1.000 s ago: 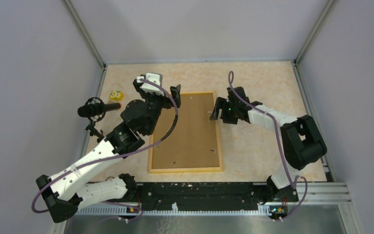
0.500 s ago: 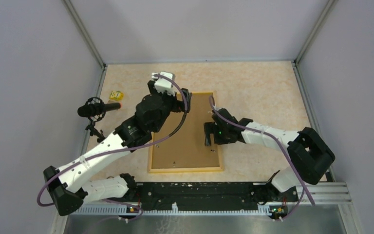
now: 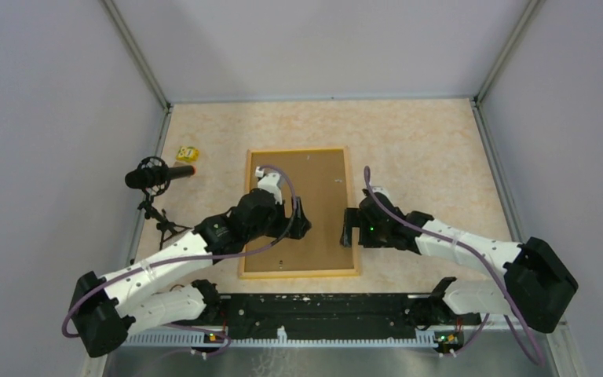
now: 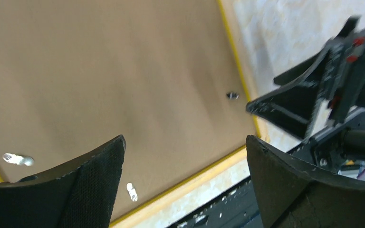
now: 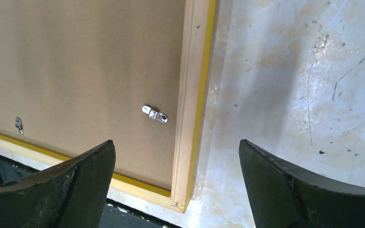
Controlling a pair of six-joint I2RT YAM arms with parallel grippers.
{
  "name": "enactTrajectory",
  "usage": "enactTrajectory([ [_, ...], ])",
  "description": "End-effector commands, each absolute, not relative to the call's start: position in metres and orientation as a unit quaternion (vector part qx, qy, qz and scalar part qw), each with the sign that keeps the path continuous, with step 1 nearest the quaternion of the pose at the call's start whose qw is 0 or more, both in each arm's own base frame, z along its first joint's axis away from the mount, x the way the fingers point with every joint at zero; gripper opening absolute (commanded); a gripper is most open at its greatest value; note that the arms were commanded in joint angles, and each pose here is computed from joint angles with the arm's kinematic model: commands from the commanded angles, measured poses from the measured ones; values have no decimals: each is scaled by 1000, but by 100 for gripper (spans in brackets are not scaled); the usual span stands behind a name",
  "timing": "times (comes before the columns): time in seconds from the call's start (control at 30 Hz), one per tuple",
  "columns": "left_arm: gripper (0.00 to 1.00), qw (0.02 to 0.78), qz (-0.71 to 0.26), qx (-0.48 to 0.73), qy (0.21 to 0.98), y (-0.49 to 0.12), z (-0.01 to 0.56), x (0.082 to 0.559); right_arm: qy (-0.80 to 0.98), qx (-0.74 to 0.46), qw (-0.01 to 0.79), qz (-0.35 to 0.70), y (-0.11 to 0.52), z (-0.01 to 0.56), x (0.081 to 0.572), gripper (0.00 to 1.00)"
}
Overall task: Put the photo into the frame
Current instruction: Install the photo frame at the center of the board.
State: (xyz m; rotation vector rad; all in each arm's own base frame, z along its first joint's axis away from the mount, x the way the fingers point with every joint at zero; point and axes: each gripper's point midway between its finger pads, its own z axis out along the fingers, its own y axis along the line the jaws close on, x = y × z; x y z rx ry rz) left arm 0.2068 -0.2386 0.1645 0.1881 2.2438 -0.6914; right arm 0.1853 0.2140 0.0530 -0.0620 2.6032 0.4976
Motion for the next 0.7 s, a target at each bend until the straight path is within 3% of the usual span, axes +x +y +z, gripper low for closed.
enactTrajectory([
  [0.0,98,338,-330,48,880,-252,143,191,947,-17,260,189,220,57,192,96],
  [0.17,97,302,-334,54,891,-263,114,189,954,-41,252,156,228,51,195,83],
  [0.67,96,280,-319,14,905,-249,66,181,962,-73,254,71,233,31,203,56],
])
